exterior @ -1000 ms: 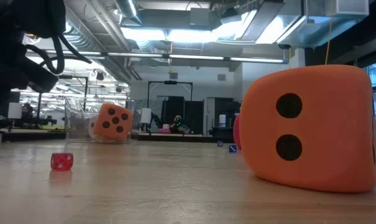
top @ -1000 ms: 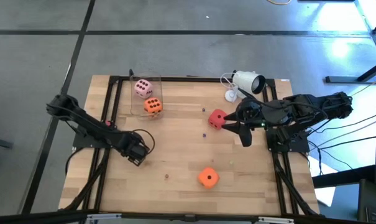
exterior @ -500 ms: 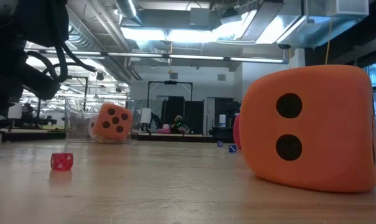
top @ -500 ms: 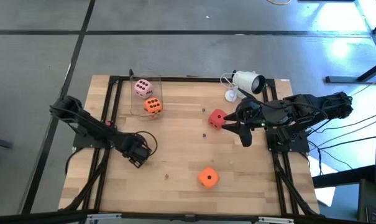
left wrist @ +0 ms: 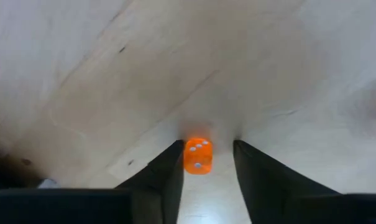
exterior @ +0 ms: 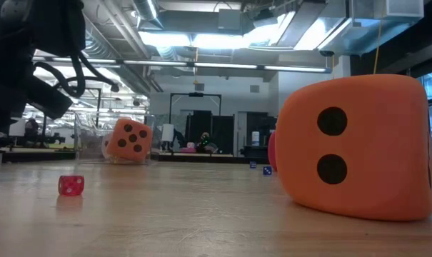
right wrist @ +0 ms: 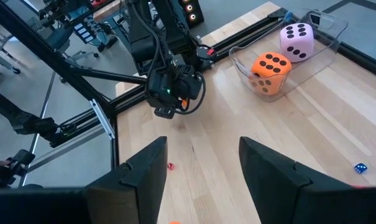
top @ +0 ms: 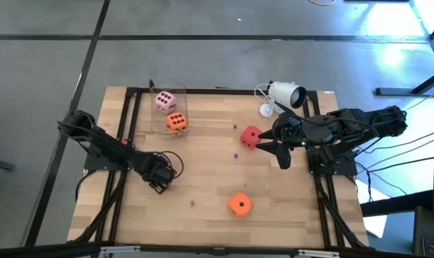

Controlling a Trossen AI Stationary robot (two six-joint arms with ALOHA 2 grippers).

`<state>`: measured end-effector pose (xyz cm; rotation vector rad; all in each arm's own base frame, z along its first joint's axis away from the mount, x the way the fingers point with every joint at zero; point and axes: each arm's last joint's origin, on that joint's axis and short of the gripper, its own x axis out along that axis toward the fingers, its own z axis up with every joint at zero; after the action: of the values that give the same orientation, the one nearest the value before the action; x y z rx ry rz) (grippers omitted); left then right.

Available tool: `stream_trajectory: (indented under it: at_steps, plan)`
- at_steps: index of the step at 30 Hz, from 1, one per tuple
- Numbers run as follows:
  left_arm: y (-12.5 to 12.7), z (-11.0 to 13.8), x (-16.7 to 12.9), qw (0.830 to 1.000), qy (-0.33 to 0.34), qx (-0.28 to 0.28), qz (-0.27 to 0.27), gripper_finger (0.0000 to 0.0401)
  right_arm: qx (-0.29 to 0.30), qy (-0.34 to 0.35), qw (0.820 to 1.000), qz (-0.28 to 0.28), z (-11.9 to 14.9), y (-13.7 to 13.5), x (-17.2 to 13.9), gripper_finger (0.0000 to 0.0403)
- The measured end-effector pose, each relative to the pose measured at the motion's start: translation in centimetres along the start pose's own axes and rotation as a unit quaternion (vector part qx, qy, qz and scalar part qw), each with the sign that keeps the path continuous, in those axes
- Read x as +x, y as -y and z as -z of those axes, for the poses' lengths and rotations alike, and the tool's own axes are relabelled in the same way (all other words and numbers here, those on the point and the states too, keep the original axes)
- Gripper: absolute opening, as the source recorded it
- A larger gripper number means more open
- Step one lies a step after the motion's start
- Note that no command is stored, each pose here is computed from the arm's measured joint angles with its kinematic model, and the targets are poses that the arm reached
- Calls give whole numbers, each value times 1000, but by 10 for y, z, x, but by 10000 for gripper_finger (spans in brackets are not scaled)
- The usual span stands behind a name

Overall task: Pick & Place Dice
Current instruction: Put the small orange dice into the transparent bin

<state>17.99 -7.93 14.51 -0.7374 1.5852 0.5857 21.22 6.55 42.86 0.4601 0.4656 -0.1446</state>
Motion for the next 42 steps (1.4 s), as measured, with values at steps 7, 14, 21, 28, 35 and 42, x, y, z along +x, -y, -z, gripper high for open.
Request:
stream_trajectory:
  at_steps: [7, 14, 21, 28, 35, 42]
  plan:
    - [0, 0, 0, 1000, -2, 7, 1, 65, 0, 0, 1000, 0, 0, 0, 0, 200]
    - [-1, 0, 0, 1000, -5, 22, -3, 12, 0, 0, 1000, 0, 0, 0, 0, 200]
    - [-1, 1, 1, 1000, -12, 24, -2, 11, -1, 0, 1000, 0, 0, 0, 0, 200]
    - [5, 0, -11, 999, 3, 37, 1, 11, -4, 0, 1000, 0, 0, 0, 0, 200]
    - [13, -2, -23, 999, 19, 43, 13, 10, -11, 5, 1000, 6, 0, 0, 0, 200]
    - [26, -6, -44, 996, 73, 49, 25, 10, -11, 6, 1000, 8, 0, 0, 0, 201]
